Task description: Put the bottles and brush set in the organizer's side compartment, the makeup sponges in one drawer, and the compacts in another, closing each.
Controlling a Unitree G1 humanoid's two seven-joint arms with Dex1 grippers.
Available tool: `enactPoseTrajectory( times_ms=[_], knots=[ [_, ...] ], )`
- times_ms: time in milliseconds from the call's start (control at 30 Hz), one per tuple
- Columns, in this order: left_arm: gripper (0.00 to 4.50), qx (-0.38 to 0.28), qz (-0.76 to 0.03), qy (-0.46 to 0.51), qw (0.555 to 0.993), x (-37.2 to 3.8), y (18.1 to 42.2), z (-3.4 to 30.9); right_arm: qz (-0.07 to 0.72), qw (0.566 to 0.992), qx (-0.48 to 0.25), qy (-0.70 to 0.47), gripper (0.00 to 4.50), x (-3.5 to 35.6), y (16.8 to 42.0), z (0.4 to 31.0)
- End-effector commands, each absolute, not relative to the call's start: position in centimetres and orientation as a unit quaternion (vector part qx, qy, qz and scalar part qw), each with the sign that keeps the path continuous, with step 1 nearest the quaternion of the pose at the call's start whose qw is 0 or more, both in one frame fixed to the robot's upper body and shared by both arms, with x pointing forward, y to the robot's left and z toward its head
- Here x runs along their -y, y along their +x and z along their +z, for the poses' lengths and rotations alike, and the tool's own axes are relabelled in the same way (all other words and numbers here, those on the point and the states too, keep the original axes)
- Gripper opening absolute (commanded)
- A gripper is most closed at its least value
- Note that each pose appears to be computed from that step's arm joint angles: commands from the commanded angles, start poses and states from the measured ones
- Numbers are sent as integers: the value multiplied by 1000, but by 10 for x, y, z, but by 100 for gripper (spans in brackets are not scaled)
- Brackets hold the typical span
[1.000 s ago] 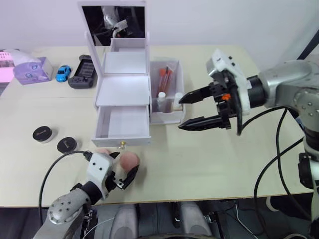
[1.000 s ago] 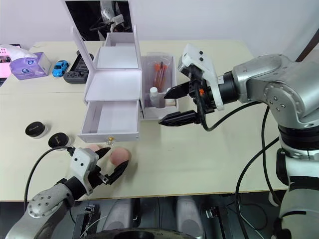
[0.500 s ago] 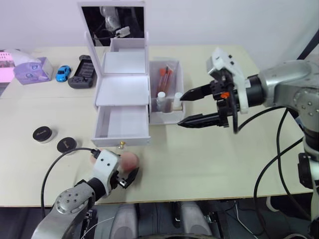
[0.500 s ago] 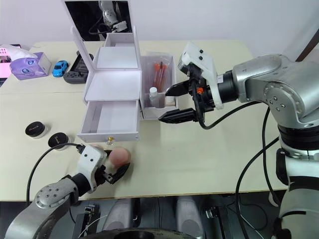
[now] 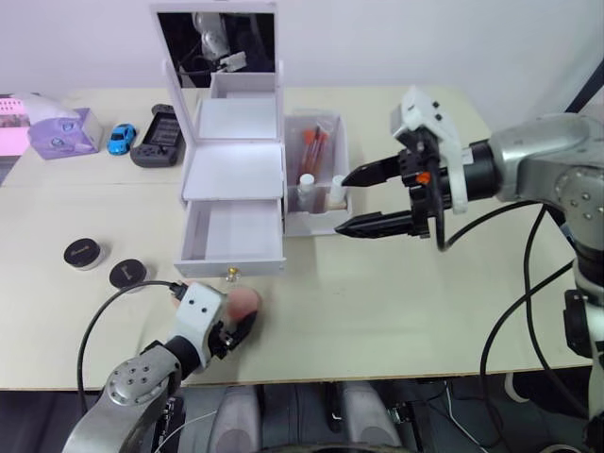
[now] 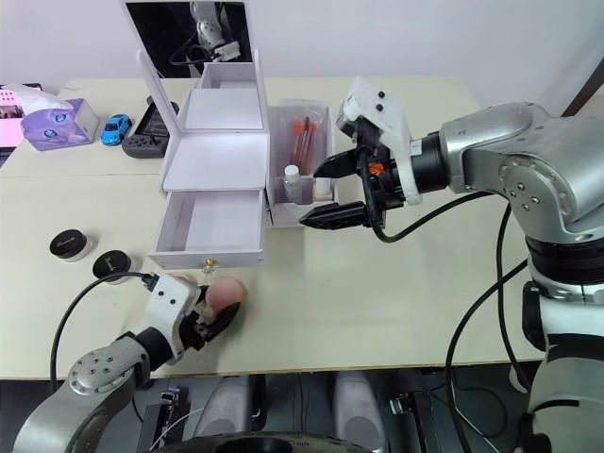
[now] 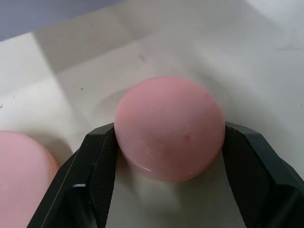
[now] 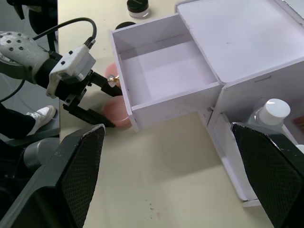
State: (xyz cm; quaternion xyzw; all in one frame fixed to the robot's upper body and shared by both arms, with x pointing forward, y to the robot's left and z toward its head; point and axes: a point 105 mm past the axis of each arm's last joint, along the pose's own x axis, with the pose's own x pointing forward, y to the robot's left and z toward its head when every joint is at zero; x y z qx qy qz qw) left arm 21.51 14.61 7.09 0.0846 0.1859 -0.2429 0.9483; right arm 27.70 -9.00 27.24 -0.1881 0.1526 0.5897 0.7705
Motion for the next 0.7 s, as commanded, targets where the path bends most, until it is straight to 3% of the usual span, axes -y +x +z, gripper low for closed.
enactPoseTrajectory(
  times_ms=[33, 267, 500, 567, 700],
  knots=[
    [269, -184, -241, 98, 948, -149, 215, 70, 579, 782, -114, -199, 450, 91, 279, 290],
    [269, -144, -333, 132, 922, -150, 203, 93, 586, 777, -111, -202, 450, 90, 278, 289],
    [269, -124, -518, 132, 836, -152, 150, 131, 603, 764, -94, -210, 450, 87, 280, 288],
    [269, -115, -547, 118, 820, -159, 141, 150, 607, 761, -88, -212, 450, 85, 281, 288],
    [269, -101, -560, 121, 813, -178, 148, 200, 607, 760, -82, -218, 450, 85, 285, 288]
  ],
)
